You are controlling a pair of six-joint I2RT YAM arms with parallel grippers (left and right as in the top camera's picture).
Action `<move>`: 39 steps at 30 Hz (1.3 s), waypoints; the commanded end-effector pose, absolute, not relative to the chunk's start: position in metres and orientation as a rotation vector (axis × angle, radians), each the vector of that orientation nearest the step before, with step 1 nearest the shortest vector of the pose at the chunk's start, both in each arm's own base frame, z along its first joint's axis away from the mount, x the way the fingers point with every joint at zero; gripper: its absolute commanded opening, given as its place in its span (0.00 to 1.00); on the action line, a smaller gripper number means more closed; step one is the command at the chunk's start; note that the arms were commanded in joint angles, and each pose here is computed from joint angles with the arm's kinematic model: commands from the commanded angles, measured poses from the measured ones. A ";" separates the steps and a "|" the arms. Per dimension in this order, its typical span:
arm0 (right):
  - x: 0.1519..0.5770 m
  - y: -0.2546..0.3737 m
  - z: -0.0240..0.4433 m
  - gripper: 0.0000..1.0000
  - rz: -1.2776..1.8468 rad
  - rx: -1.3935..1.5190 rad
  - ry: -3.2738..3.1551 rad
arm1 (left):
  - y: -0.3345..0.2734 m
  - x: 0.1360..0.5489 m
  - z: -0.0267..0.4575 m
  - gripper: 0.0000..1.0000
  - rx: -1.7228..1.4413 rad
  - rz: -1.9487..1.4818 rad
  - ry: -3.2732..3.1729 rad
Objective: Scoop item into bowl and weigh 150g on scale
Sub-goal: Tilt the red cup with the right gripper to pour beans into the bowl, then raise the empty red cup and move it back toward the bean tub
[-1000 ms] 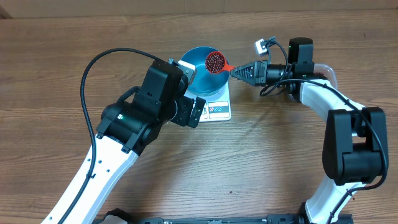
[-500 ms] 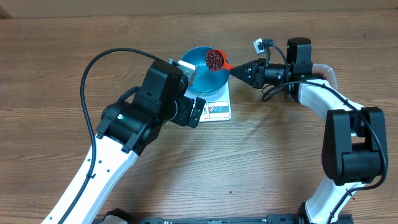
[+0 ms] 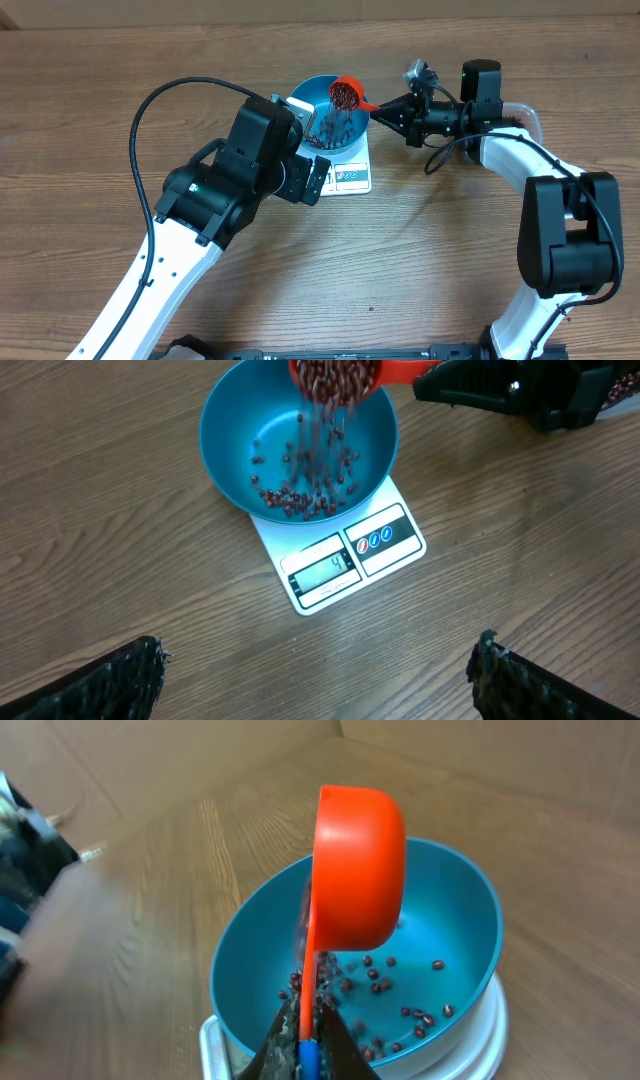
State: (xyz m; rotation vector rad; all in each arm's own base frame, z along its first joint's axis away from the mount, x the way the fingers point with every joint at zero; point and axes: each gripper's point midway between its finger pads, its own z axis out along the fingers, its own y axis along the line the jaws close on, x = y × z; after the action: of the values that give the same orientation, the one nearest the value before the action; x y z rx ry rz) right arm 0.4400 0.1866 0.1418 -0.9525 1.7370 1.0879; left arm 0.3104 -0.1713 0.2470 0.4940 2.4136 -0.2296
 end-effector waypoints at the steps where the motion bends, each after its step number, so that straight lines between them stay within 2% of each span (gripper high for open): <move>1: 0.441 0.190 0.143 0.04 0.984 -1.087 1.608 | -0.175 0.313 0.251 1.00 0.493 -0.242 2.404; 15: 0.458 0.191 0.172 0.04 0.766 -1.206 1.338 | -0.175 0.313 0.251 1.00 0.493 -0.241 2.404; 31: 0.456 0.193 0.174 0.04 0.762 -1.226 1.302 | -0.175 0.313 0.251 1.00 0.493 -0.241 2.404; 39: 0.455 0.194 0.204 0.04 1.072 -0.977 1.470 | -0.175 0.313 0.251 1.00 0.493 -0.241 2.404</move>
State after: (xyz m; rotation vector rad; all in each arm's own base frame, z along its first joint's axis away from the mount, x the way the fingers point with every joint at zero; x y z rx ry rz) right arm 0.4599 0.1906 0.1943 -1.1003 1.3622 0.8739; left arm 0.3104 -0.1713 0.2470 0.4940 2.4136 -0.2296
